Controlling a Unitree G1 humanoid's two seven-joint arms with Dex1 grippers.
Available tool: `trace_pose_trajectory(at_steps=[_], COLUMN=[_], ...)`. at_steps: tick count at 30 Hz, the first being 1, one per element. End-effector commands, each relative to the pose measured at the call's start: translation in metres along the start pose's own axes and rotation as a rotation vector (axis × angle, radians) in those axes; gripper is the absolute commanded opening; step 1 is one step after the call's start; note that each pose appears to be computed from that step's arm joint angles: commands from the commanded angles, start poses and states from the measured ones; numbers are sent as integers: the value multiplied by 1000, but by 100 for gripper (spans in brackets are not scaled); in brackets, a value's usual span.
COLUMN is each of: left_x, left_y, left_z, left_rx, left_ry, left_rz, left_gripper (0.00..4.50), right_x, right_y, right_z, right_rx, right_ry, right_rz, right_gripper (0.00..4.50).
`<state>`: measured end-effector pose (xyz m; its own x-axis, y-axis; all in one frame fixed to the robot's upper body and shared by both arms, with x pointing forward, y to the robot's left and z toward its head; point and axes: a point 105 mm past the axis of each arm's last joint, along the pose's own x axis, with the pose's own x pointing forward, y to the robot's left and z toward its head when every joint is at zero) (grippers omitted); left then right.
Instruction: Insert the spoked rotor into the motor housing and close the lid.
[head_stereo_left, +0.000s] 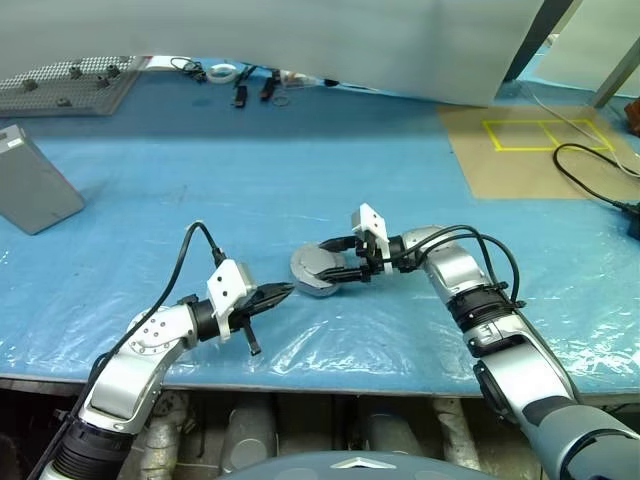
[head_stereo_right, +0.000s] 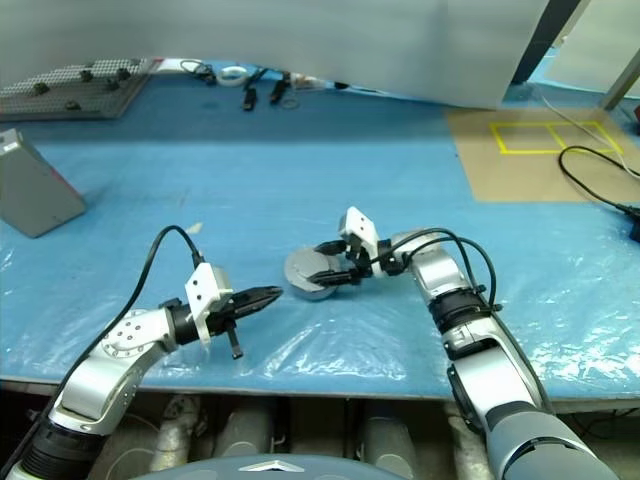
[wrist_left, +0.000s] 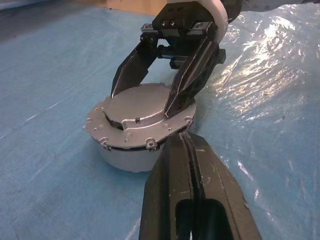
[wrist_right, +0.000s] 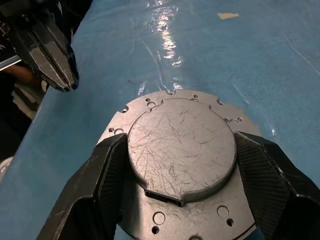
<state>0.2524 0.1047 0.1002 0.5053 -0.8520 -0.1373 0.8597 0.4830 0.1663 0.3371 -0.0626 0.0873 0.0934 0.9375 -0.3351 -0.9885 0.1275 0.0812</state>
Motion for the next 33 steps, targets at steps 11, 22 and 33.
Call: trace_pose_trajectory(at_steps=[11,22,33], left_x=[1,1,2], left_y=[-1,-5,-5], left_z=[-1,-13,-2], left_rx=[21,20,32], left_ry=[-24,-26,-34], left_rz=[-18,-34,-32], left_gripper=[0,0,0], right_x=[-2,-9,0], right_y=[19,19,14], right_z=[26,-22,-35], right_rx=[-70,-66,-96], right_ry=[-135,59,101], right_rz=[19,47,31], right_gripper=[299,299,299])
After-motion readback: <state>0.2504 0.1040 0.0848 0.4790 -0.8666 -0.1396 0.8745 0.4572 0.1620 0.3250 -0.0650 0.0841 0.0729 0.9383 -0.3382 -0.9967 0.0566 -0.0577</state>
